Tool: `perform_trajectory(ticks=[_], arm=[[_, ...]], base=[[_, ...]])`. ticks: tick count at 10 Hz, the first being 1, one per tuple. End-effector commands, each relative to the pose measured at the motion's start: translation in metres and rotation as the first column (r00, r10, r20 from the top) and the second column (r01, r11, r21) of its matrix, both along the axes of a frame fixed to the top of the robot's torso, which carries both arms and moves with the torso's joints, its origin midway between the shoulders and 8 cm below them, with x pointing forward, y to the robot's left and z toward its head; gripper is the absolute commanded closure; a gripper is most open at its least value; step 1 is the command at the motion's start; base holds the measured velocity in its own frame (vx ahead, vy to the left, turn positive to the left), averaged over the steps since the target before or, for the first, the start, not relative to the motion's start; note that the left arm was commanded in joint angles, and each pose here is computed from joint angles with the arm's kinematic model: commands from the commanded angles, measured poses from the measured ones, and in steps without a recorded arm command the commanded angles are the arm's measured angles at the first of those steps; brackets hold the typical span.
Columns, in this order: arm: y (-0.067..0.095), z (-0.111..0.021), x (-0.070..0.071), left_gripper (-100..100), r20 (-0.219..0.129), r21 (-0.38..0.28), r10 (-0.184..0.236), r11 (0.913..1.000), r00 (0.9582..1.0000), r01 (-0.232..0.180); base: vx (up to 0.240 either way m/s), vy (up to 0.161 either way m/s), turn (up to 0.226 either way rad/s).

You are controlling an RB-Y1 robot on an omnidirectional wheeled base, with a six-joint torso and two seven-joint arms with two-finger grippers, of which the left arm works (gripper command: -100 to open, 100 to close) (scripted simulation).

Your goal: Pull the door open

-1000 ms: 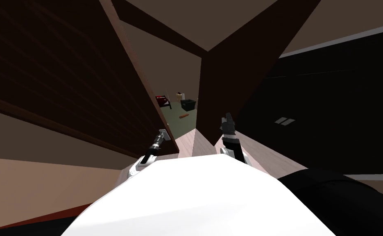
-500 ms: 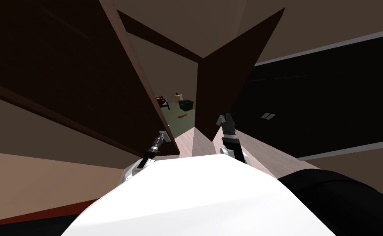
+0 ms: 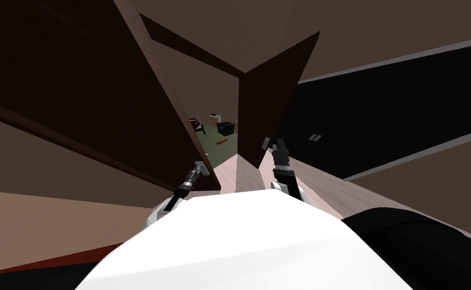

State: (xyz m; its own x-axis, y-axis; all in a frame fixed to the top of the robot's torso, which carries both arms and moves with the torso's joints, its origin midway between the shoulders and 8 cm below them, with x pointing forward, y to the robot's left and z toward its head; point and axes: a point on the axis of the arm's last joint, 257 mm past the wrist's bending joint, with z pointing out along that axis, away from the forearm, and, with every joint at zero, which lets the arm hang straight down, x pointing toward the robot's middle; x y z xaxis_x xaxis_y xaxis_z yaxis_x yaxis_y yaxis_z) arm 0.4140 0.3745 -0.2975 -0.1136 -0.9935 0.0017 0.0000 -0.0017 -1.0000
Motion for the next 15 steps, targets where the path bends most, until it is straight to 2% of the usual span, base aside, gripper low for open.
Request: perform_trajectory(ticks=[1, 4, 5, 8, 15], arm=[[0.003, 0.000, -0.007, 100, 0.000, 0.002, -0.014, 0.9999, 0.9999, 0.014], [0.005, 0.001, -0.016, 100, 0.000, 0.002, -0.039, 0.9992, 0.9992, 0.039], [0.003, 0.000, -0.013, 100, -0.005, 0.002, -0.035, 0.9994, 0.9994, 0.035], [0.005, -0.002, -0.023, 100, -0.006, 0.001, -0.060, 0.9982, 0.9982, 0.060], [0.010, 0.001, -0.041, 100, 0.000, 0.002, -0.113, 0.9936, 0.9936, 0.113]], base=[[-0.219, 0.084, -0.122], [-0.197, 0.073, -0.103], [-0.075, 0.028, -0.021], [-0.170, 0.084, -0.144], [-0.201, 0.097, -0.125]])
